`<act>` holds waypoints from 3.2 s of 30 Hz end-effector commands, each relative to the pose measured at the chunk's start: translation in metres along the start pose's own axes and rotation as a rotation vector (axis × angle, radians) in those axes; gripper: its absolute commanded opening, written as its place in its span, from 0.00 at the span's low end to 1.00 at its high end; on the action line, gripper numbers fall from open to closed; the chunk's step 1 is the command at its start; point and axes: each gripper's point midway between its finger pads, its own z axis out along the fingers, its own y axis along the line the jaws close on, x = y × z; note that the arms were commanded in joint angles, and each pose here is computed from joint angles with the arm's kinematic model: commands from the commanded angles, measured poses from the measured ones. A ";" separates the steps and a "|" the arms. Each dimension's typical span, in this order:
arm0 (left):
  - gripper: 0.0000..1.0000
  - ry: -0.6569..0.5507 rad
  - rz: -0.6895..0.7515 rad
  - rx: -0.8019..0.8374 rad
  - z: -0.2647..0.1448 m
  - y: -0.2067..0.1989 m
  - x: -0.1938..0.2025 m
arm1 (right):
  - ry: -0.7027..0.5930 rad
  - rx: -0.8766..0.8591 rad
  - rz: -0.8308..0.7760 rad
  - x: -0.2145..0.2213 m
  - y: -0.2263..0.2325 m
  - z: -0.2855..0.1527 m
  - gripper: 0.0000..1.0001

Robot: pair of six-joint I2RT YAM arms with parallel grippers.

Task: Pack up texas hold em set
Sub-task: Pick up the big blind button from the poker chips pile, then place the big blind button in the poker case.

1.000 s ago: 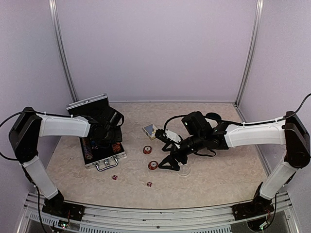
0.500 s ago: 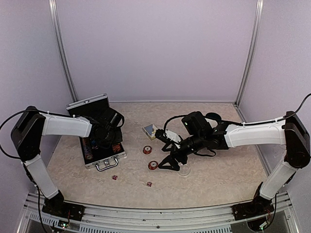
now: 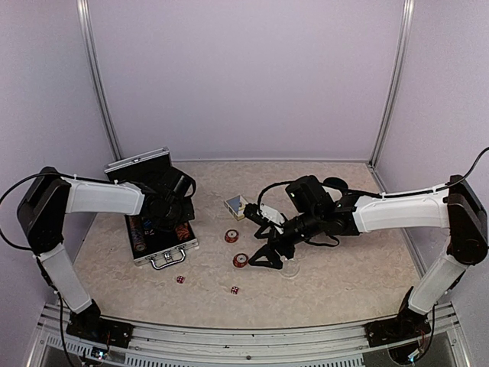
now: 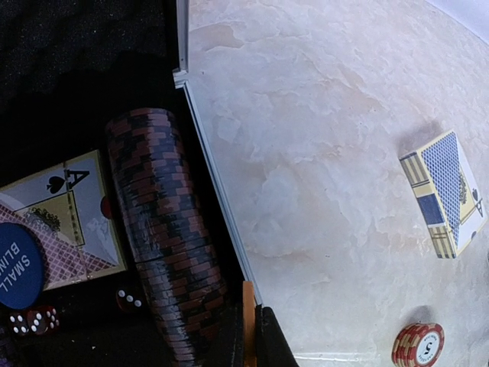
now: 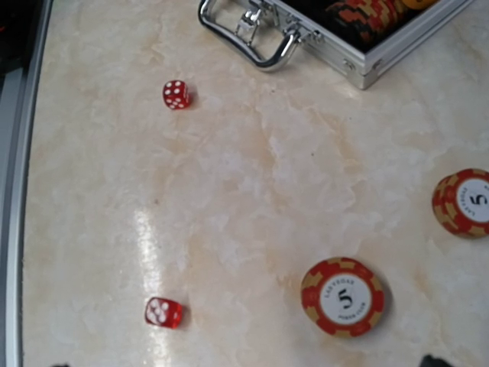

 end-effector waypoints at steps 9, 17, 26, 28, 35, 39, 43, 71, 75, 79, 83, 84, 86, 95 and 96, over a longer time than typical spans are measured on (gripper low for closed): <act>0.00 -0.019 0.004 -0.007 -0.013 -0.001 -0.012 | 0.012 -0.015 0.010 0.008 -0.002 0.005 0.99; 0.00 -0.066 -0.014 0.022 -0.035 -0.007 -0.030 | 0.013 -0.019 0.011 0.008 -0.002 0.006 0.99; 0.00 -0.130 0.171 -0.140 -0.062 0.009 -0.041 | 0.010 -0.018 0.010 0.008 -0.002 0.004 0.99; 0.00 -0.131 0.222 -0.226 -0.067 0.022 -0.039 | 0.010 -0.016 0.010 0.008 -0.002 0.004 0.99; 0.00 -0.113 0.318 -0.437 -0.067 0.059 -0.026 | 0.014 -0.025 0.013 0.009 -0.001 0.006 0.99; 0.00 -0.114 0.363 -0.533 -0.063 0.071 -0.023 | 0.014 -0.025 0.012 0.009 -0.001 0.006 0.99; 0.00 -0.096 0.410 -0.624 -0.053 0.082 -0.019 | 0.013 -0.028 0.014 0.008 -0.001 0.007 0.99; 0.24 -0.021 0.448 -0.779 0.003 0.120 -0.027 | 0.024 -0.033 0.018 0.011 -0.001 0.008 0.99; 0.31 -0.035 0.429 -0.757 -0.002 0.115 -0.031 | 0.023 -0.035 0.017 0.011 0.000 0.008 0.99; 0.38 -0.066 0.408 -0.724 -0.011 0.106 -0.035 | 0.024 -0.039 0.020 0.012 0.000 0.009 0.99; 0.43 -0.101 0.389 -0.676 -0.020 0.092 -0.040 | 0.022 -0.040 0.021 0.011 0.000 0.009 0.99; 0.44 -0.109 0.384 -0.663 -0.021 0.088 -0.041 | 0.021 -0.039 0.020 0.010 0.000 0.008 0.99; 0.45 -0.118 0.377 -0.634 -0.023 0.081 -0.042 | 0.022 -0.039 0.020 0.011 0.000 0.008 0.99; 0.53 -0.144 0.323 -0.383 -0.039 0.041 -0.032 | 0.021 0.003 0.021 0.008 -0.004 0.003 0.99; 0.54 -0.156 0.313 -0.329 -0.047 0.033 -0.033 | 0.023 0.012 0.020 0.008 -0.005 0.002 0.99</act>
